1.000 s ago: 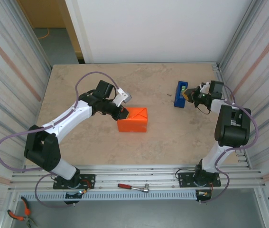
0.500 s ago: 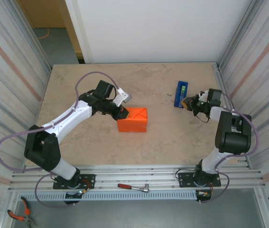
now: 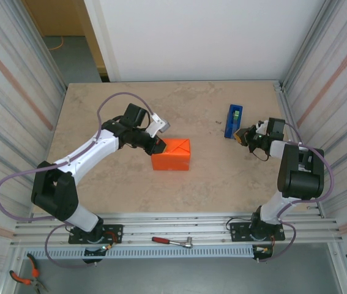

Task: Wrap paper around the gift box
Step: Tear off the tape with the cutter.

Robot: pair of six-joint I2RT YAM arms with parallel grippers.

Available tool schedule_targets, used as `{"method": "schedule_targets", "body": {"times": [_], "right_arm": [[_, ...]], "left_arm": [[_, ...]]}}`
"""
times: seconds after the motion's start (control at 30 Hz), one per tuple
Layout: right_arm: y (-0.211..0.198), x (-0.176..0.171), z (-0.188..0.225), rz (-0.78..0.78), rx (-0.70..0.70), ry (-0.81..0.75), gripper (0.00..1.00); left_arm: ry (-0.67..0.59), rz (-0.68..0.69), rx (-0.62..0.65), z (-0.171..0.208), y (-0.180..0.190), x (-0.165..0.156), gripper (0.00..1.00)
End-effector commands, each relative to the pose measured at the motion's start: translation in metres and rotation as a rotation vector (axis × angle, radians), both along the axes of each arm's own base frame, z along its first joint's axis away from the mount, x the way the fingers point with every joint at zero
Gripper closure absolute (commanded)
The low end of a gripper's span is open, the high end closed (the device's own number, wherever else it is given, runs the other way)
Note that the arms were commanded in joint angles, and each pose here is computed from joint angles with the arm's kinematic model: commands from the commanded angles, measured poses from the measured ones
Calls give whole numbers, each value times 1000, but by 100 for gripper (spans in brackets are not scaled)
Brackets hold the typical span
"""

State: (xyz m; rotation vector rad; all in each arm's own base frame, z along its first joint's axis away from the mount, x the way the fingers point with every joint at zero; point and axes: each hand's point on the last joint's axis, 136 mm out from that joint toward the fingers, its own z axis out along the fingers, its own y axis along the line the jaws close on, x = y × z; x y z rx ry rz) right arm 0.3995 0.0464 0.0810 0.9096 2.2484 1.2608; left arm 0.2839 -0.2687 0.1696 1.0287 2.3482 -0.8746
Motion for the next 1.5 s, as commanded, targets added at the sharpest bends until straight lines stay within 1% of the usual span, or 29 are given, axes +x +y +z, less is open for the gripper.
{"method": "schedule_targets", "body": {"times": [0.0,0.33,0.57,0.73,1.03,1.3,1.47], "right_arm": [[12,-17,-13,23,34,73,100],[16,-22,-43,7,56,136,100],[22,-19,-62,-11,71,179,100],[20,-17,-66,-32,74,189,100],[18,-18,-86,-69,77,237,100],[21,-24,-92,-77,71,261,100],[24,-24,-86,-64,75,240,100]], "left_arm": [[118,-33,100,-40,6,-26,93],[115,-33,100,-39,6,-26,93],[113,-35,99,-39,6,-27,93],[114,-36,99,-39,5,-27,94],[115,-37,100,-39,5,-28,94],[110,-37,97,-37,5,-28,93],[107,-39,95,-36,5,-28,94]]}}
